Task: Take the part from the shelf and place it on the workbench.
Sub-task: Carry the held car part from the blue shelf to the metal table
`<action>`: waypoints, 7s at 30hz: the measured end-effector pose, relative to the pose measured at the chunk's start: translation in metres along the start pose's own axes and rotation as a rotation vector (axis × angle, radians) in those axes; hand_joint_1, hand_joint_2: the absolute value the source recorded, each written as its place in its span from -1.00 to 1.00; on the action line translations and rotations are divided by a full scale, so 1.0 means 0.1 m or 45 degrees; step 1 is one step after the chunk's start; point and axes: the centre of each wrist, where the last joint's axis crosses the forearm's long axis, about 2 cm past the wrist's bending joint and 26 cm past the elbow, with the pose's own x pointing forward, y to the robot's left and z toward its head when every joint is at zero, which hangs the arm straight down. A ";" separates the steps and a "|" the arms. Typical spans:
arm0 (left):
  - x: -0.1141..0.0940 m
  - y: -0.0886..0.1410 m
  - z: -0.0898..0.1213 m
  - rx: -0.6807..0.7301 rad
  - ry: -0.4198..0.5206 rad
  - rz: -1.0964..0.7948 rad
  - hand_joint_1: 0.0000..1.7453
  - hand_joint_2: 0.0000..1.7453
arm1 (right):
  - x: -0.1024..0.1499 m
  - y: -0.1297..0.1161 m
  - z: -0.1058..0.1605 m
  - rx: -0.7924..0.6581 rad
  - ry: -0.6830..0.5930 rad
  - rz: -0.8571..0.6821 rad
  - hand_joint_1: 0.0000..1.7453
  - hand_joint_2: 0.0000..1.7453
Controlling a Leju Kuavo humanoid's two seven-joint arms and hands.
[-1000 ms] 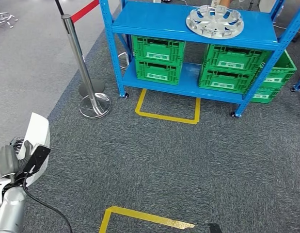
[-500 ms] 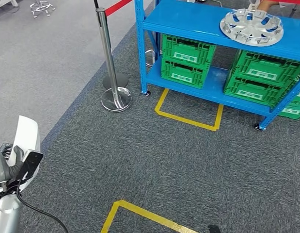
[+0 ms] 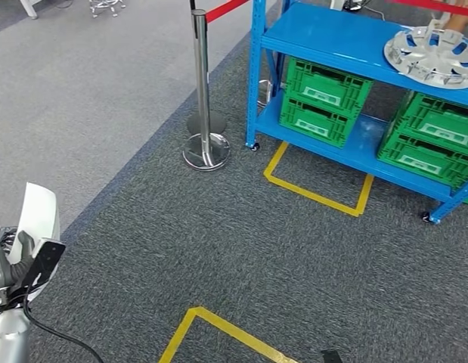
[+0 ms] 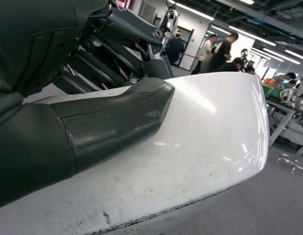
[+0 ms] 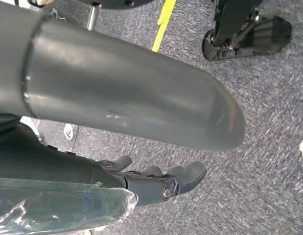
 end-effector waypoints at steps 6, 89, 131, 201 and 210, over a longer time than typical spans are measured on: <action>0.02 0.02 0.01 0.009 -0.012 -0.004 0.92 1.00 | 0.00 0.00 0.00 0.001 -0.009 0.009 -1.00 -1.00; 0.10 0.56 -0.48 0.201 -0.171 -0.264 0.92 1.00 | 0.05 0.07 0.02 0.033 -0.039 0.048 -1.00 -1.00; -0.02 0.71 -0.44 0.228 -0.140 -0.328 0.92 1.00 | 0.03 0.08 0.02 0.040 -0.031 0.052 -1.00 -1.00; -0.13 0.73 -0.24 0.208 -0.093 -0.376 0.92 1.00 | 0.05 0.11 0.03 0.050 -0.032 0.053 -1.00 -1.00; -0.14 0.73 -0.23 0.205 -0.088 -0.376 0.92 1.00 | 0.04 0.11 0.03 0.052 -0.031 0.056 -1.00 -1.00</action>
